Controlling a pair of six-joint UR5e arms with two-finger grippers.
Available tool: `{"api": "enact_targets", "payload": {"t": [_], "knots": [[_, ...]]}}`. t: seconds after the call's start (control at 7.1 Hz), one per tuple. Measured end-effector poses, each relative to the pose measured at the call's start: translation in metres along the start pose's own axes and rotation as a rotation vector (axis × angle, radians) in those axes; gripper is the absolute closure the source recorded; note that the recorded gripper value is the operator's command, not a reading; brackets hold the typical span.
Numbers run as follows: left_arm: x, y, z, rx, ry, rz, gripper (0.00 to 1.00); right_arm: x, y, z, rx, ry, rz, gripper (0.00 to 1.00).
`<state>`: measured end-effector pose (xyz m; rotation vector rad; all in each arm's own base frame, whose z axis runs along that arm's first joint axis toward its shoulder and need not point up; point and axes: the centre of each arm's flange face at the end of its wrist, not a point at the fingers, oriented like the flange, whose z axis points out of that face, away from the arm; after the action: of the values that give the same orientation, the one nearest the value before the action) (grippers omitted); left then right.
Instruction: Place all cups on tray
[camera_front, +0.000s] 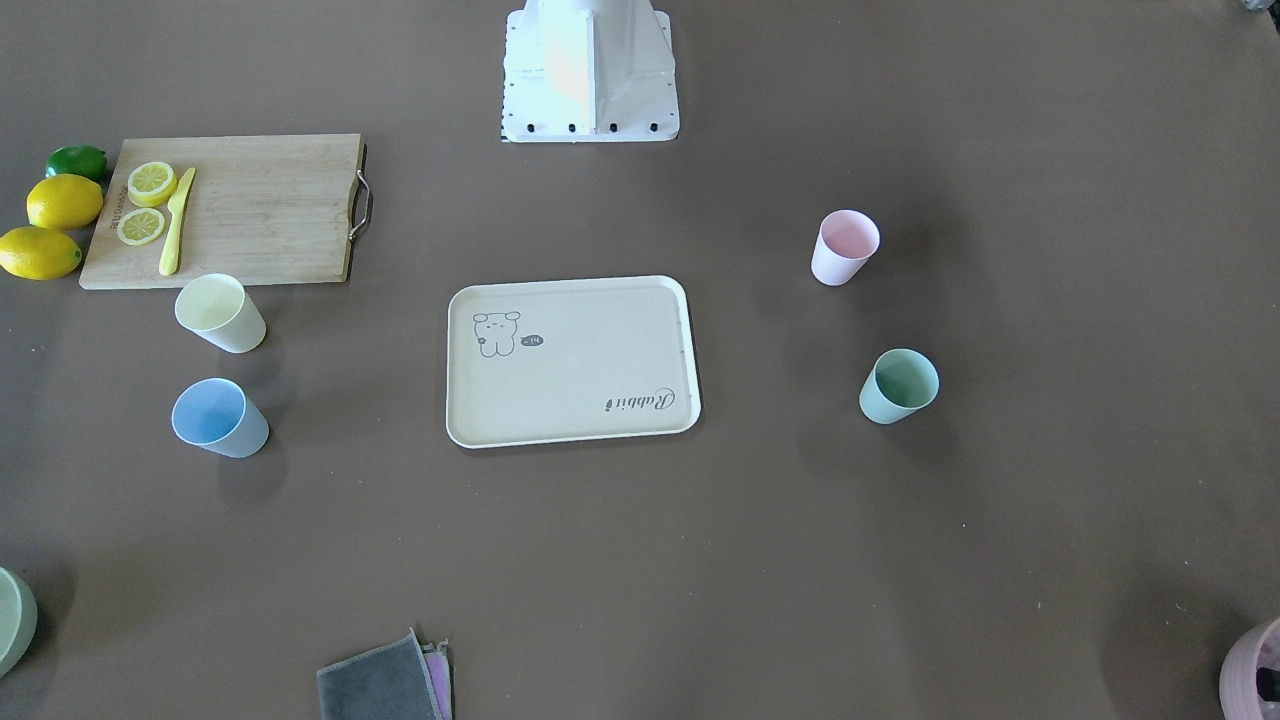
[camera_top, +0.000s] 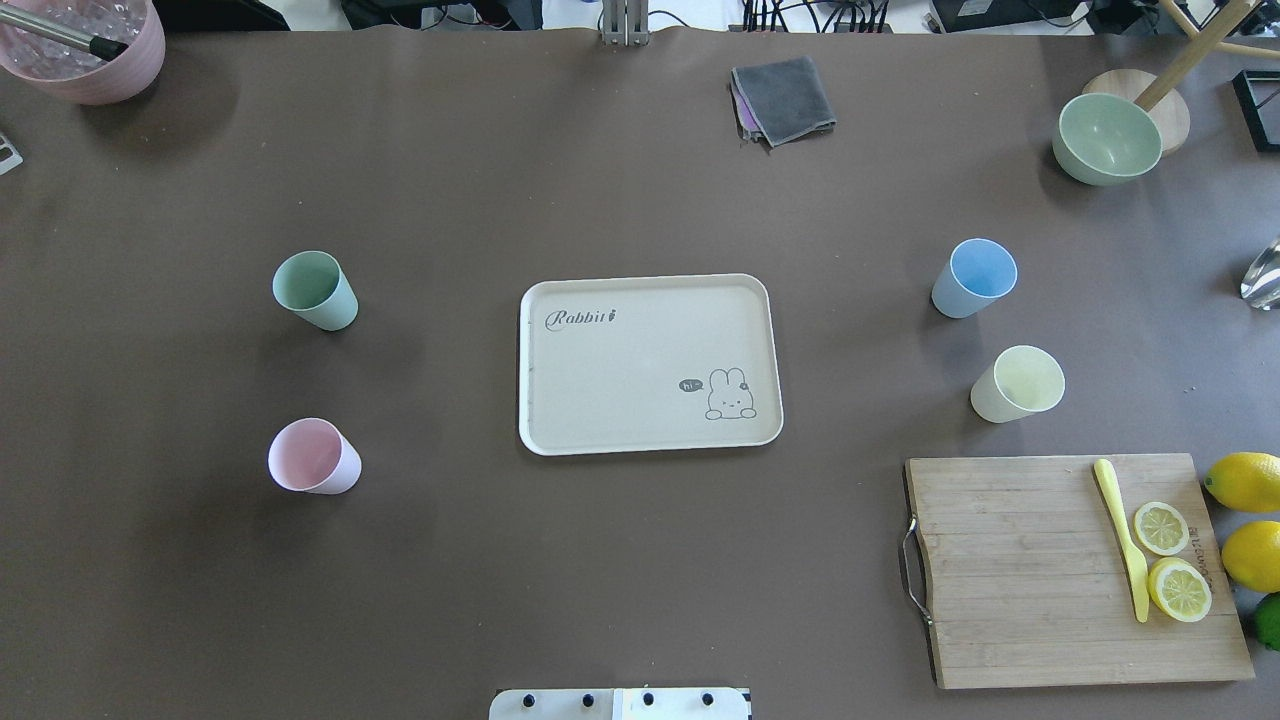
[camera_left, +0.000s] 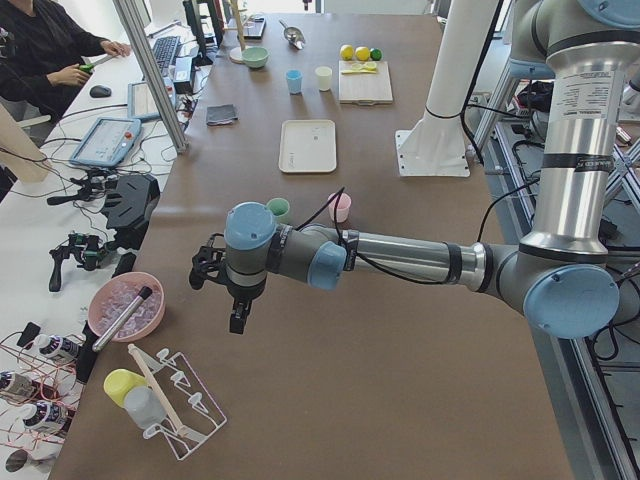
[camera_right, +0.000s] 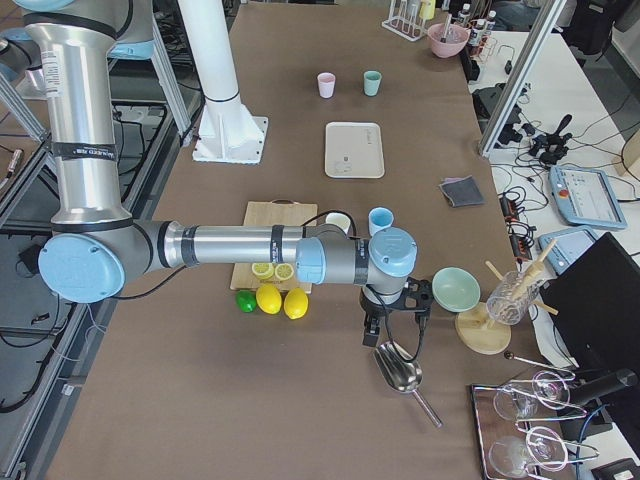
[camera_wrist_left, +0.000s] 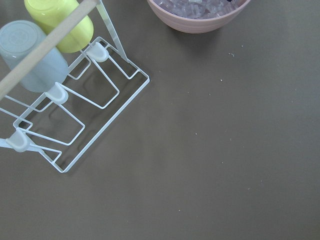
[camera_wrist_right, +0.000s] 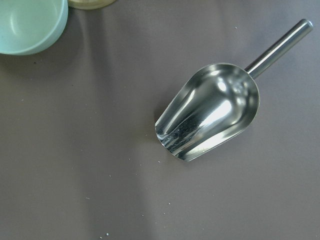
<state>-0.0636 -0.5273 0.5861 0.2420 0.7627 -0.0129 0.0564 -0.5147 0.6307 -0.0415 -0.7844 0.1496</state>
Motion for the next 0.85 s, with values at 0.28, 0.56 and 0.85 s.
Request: {"api": "enact_targets", "payload": {"t": [0.28, 0.56, 0.85], "knots": [[0.0005, 0.0006, -0.0005, 0.002, 0.0, 0.002, 0.02, -0.0011, 0.0039, -0.0003, -0.002, -0.024, -0.008, 0.0], [0.001, 0.0007, -0.0011, 0.002, 0.0, 0.002, 0.02, -0.0022, 0.0066, -0.0036, 0.003, -0.033, -0.009, 0.0], [0.0007, 0.0008, -0.0009, 0.001, -0.001, 0.001, 0.02, -0.0007, 0.0084, -0.0044, 0.008, -0.021, -0.008, 0.0]]}}
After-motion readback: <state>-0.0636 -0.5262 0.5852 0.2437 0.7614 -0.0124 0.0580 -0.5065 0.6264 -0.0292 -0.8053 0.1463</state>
